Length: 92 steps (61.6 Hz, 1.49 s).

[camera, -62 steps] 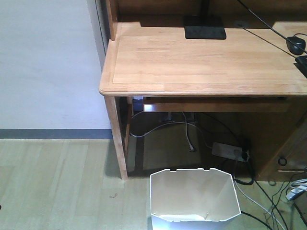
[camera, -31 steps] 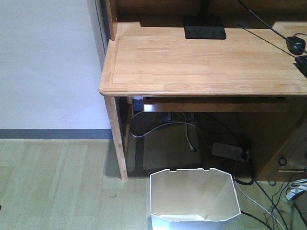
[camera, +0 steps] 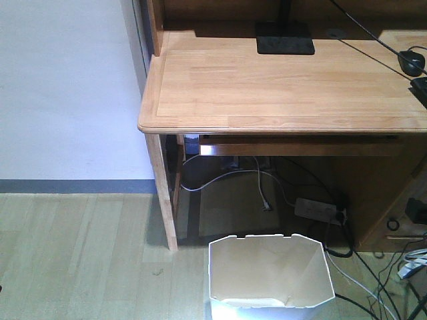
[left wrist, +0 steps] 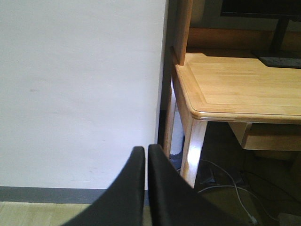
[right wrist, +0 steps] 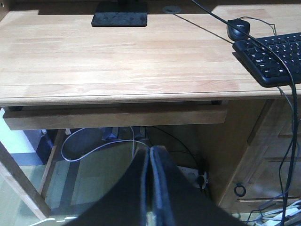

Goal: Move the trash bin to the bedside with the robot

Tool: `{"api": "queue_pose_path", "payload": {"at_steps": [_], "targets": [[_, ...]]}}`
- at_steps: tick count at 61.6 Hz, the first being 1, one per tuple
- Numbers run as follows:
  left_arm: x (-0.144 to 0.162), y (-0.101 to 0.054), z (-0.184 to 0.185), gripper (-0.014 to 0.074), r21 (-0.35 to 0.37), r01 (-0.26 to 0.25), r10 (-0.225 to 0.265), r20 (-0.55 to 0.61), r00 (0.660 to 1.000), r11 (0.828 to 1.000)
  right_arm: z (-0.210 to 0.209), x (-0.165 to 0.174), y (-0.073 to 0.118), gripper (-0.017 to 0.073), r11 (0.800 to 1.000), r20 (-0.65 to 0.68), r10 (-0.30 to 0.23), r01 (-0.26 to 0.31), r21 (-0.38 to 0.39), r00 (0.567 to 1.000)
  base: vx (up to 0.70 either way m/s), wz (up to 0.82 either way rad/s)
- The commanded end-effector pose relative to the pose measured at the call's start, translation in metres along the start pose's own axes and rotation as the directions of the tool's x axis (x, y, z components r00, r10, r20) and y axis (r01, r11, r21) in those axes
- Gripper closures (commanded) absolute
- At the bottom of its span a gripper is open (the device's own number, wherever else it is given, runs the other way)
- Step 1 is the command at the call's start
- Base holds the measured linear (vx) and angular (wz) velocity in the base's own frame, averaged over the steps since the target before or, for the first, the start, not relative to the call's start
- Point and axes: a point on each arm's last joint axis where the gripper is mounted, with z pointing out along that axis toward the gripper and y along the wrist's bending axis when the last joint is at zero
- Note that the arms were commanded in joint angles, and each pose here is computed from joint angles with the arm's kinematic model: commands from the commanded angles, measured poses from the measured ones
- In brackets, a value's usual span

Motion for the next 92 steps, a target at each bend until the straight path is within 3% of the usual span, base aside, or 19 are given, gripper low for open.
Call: {"api": "queue_pose_path", "payload": {"at_steps": [1, 10, 23, 32, 45, 52, 60, 74, 92], "targets": [[-0.001, 0.0, 0.0, 0.0599, 0.004, 0.01, -0.01, 0.065, 0.998, 1.0, -0.002, -0.017, -0.001, 0.0506, 1.0, 0.09, -0.02, 0.02, 0.004, 0.996, 0.0, 0.0], [-0.001, 0.0, 0.0, 0.0599, 0.004, 0.01, -0.01, 0.065, 0.998, 1.0, -0.002, -0.017, -0.001, 0.0385, 1.0, 0.087, -0.025, 0.024, 0.005, 0.996, 0.0, 0.0], [-0.001, 0.0, 0.0, 0.0599, 0.004, 0.01, -0.01, 0.065, 0.998, 1.0, -0.002, -0.016, -0.001, 0.0133, 1.0, 0.076, -0.025, 0.025, 0.005, 0.997, 0.0, 0.0], [-0.001, 0.0, 0.0, 0.0599, 0.004, 0.01, -0.01, 0.065, 0.998, 1.0, -0.002, -0.016, -0.001, 0.0037, 1.0, 0.076, -0.025, 0.025, 0.005, 0.997, 0.0, 0.0], [-0.001, 0.0, 0.0, 0.0599, 0.004, 0.01, -0.01, 0.065, 0.998, 1.0, -0.002, -0.016, -0.001, 0.0028, 1.0, 0.08, -0.028, 0.028, 0.006, 0.996, 0.0, 0.0], [-0.001, 0.0, 0.0, 0.0599, 0.004, 0.01, -0.01, 0.065, 0.998, 1.0, -0.002, -0.017, 0.0, 0.0028, 1.0, 0.088, 0.005, -0.005, 0.001, 0.996, 0.0, 0.0], [-0.001, 0.0, 0.0, 0.0599, 0.004, 0.01, -0.01, 0.065, 0.998, 1.0, -0.003, -0.031, -0.001, 0.0028, 1.0, 0.105, -0.01, 0.01, 0.003, 0.994, 0.0, 0.0], [-0.001, 0.0, 0.0, 0.0599, 0.004, 0.01, -0.01, 0.065, 0.998, 1.0, 0.02, -0.059, -0.002, 0.0028, 1.0, -0.117, -0.02, 0.02, -0.002, 0.993, 0.0, 0.0], [-0.001, 0.0, 0.0, 0.0599, 0.004, 0.01, -0.01, 0.065, 0.998, 1.0, 0.072, -0.064, 0.001, 0.0028, 0.995, -0.383, -0.089, 0.066, -0.073, 0.919, 0.0, 0.0]]}}
